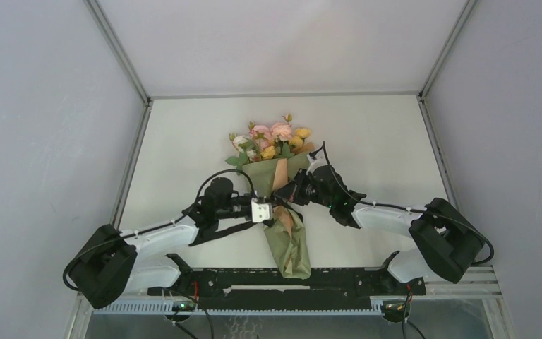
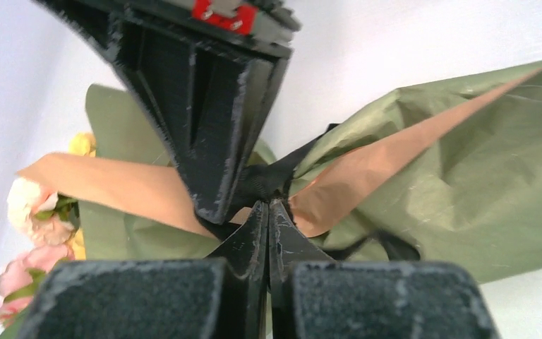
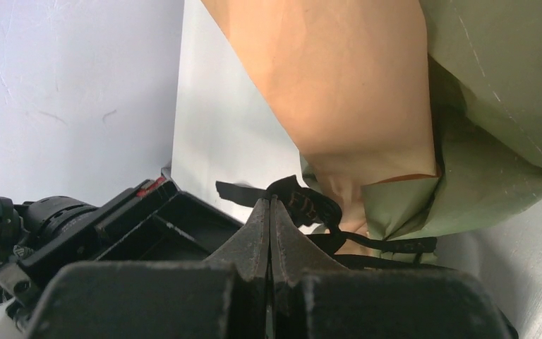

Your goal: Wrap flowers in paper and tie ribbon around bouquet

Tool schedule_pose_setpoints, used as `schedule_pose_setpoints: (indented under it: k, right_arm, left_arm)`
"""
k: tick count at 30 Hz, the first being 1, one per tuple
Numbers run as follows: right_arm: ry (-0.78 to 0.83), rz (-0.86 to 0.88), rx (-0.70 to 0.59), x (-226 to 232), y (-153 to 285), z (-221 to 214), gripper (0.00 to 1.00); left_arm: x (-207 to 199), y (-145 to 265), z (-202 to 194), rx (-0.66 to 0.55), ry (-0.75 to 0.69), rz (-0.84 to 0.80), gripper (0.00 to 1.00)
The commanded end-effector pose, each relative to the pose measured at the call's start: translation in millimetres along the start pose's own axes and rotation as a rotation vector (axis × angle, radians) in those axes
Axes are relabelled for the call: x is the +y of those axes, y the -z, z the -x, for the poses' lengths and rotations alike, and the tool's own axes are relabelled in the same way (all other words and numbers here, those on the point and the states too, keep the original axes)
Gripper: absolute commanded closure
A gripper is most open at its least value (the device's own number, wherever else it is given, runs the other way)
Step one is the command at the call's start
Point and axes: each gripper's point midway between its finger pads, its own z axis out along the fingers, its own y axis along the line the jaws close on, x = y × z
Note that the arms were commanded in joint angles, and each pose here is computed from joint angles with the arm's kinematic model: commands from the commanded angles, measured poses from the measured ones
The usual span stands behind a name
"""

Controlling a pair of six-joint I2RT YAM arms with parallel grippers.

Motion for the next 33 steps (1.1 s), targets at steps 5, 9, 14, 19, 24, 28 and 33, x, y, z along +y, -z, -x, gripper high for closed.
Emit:
schedule_pose_setpoints:
  k: [5, 9, 14, 19, 24, 28, 33]
  right_arm:
    - [0.021, 0.023, -0.046, 11, 2, 8, 0.97]
    - [0.030, 0.000, -0.050, 6, 3, 8, 0.96]
    - [0.038, 0.007, -0.044, 5, 2, 9, 0.89]
    - [0.040, 0.004, -0.023, -3, -1, 10, 0.85]
    - [0.060, -0.001, -0.003, -7, 1, 14, 0.92]
    - [0.084, 0.003, -0.003, -6, 4, 15, 1.00]
    - [0.107, -0.004, -0.025, -5, 10, 21, 1.00]
  left_arm:
    - [-49, 5, 7, -0.085, -0.144, -0.245, 1.00]
    - [-49, 5, 0, -0.061, -0.170, -0.244, 1.00]
    - [-50, 6, -4, -0.052, -0.208, -0.248, 1.00]
    - [-46, 4, -3, -0.055, -0.228, -0.237, 1.00]
    - [-46, 3, -5, -0.049, -0.238, -0.241, 1.00]
    - [-47, 3, -7, -0.044, -0.242, -0.245, 1.00]
    - [-38, 5, 1, -0.048, -0.221, -0.205, 1.00]
